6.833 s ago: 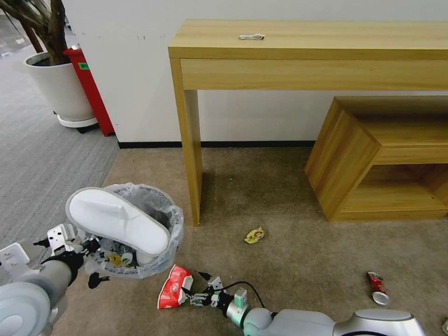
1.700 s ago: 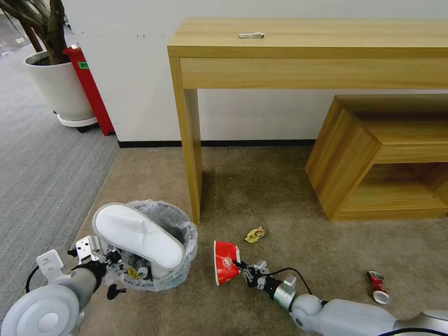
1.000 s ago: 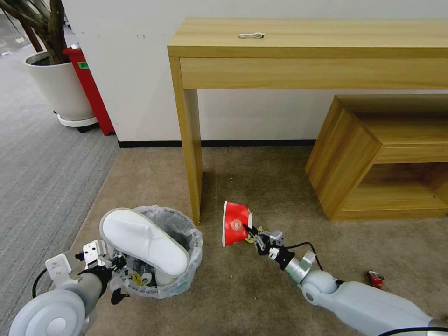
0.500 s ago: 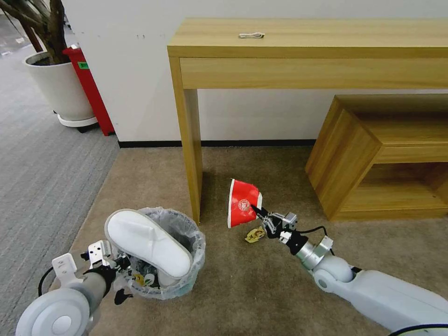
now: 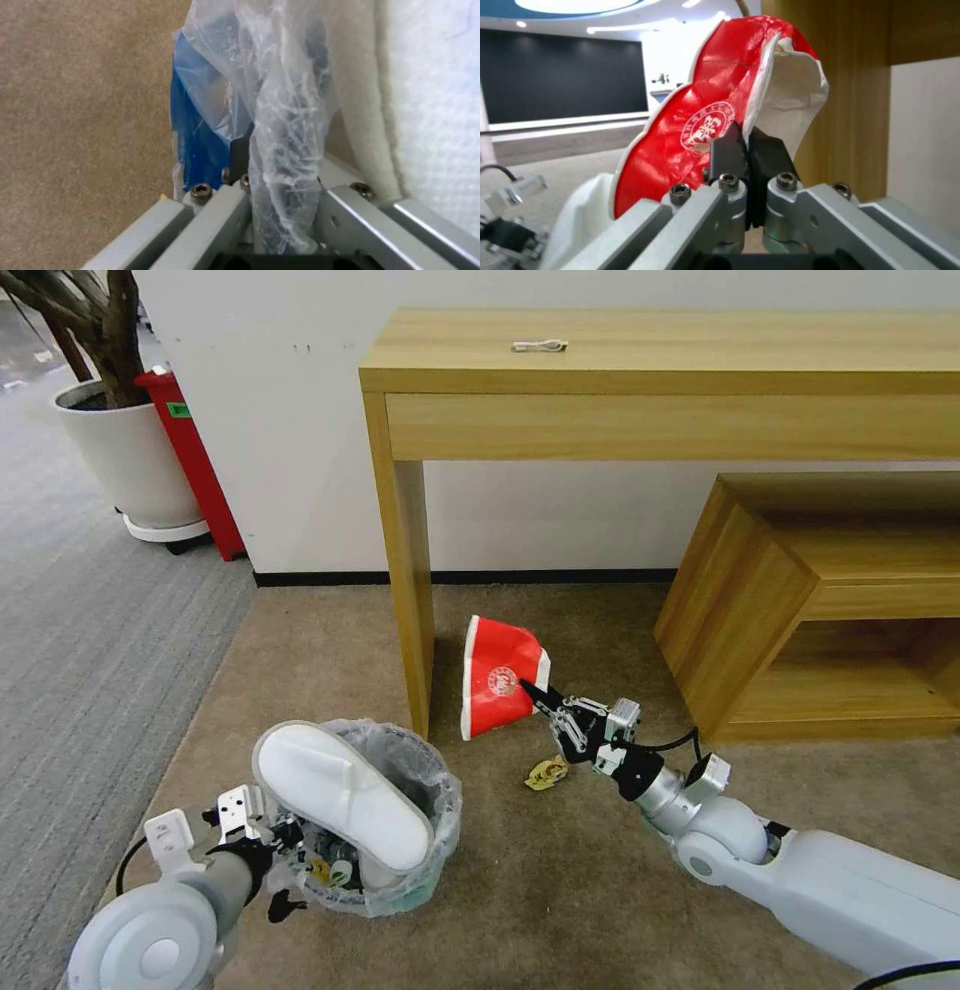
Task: Pick up the trash bin and place the garbage on the floor into it.
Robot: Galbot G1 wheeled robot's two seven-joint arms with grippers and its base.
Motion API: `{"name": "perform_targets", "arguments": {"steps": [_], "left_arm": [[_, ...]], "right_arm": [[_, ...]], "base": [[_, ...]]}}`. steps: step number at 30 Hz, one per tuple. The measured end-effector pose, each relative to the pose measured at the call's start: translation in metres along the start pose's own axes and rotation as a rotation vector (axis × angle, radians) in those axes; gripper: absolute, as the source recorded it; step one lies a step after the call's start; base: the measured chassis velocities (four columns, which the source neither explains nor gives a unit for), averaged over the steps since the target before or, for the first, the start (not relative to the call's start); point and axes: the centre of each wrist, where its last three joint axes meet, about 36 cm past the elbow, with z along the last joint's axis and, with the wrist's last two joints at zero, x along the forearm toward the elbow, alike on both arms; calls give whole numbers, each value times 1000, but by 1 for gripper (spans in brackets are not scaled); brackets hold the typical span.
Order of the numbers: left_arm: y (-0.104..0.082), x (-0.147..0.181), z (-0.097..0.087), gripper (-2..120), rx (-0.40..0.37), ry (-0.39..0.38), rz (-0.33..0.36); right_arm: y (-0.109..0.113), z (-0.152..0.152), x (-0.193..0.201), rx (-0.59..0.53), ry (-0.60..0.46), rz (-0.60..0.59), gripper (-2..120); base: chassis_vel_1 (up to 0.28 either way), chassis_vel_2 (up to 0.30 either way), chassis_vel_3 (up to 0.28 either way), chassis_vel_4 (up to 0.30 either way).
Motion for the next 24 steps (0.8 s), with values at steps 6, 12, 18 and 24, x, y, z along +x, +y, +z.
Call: {"name": "perform_targets", "arguments": {"steps": [6, 12, 18, 24], "left_arm": [[-4, -4, 3, 0, -6, 8, 7], [-4, -6, 3, 0, -13, 11, 10], [-5, -7, 2, 0, -15, 13, 13], [-6, -8, 1, 0, -15, 9, 14]], "right_arm": [[9, -2, -4, -20, 7, -29, 0], [21, 5, -18, -48, 7, -80, 0], [36, 12, -31, -83, 12, -123, 0], [57, 21, -41, -119, 42, -166, 0]], "base": [[0, 0, 0, 0], [0, 0, 0, 0], [0, 0, 0, 0], [0, 0, 0, 0]]}}
